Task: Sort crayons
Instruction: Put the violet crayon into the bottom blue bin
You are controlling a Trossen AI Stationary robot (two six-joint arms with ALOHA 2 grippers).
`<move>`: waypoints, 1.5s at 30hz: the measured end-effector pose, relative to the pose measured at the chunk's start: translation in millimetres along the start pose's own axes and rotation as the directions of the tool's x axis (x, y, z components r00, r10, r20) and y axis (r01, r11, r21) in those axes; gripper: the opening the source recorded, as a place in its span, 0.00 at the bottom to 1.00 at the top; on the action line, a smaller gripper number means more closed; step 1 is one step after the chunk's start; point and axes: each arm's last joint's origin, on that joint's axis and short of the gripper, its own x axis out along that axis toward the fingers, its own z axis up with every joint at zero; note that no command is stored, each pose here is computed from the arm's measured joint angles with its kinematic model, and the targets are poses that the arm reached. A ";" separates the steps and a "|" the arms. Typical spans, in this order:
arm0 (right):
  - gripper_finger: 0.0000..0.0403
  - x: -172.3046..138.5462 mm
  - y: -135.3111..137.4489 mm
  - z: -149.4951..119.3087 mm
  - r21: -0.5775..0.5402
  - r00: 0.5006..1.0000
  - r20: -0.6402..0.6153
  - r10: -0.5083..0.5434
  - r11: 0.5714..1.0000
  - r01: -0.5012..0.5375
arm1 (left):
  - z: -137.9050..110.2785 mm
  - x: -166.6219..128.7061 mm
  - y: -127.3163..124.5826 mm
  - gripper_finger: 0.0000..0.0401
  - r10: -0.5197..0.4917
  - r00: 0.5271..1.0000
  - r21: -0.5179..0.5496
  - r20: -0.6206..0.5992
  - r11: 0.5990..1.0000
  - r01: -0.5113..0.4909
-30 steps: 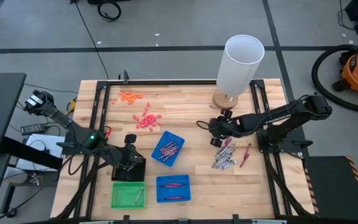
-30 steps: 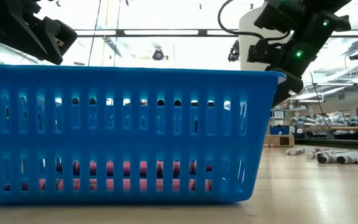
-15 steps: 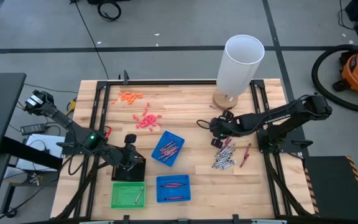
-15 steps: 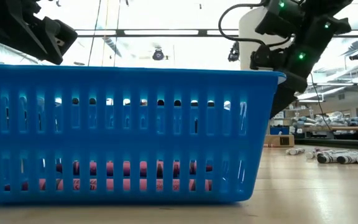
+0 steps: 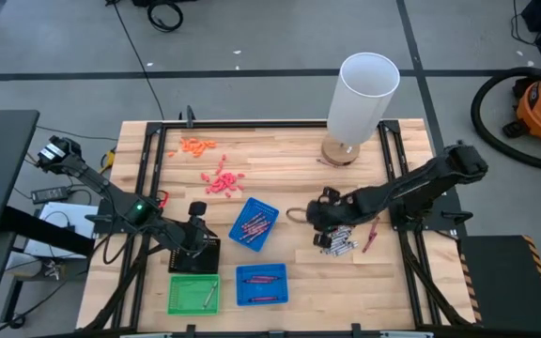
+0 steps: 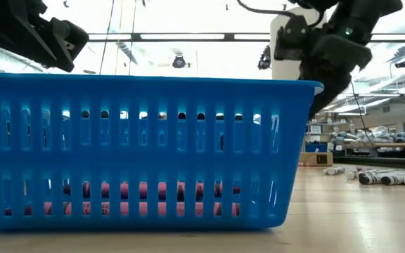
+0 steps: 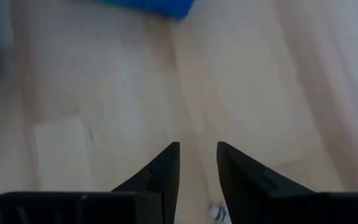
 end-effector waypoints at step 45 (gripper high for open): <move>0.28 32.6 -73.5 -32.8 -0.559 0.740 -0.622 -0.255 0.807 -0.191 | 3.2 -0.1 -0.6 0.31 -0.006 0.999 0.005 0.032 1.000 0.006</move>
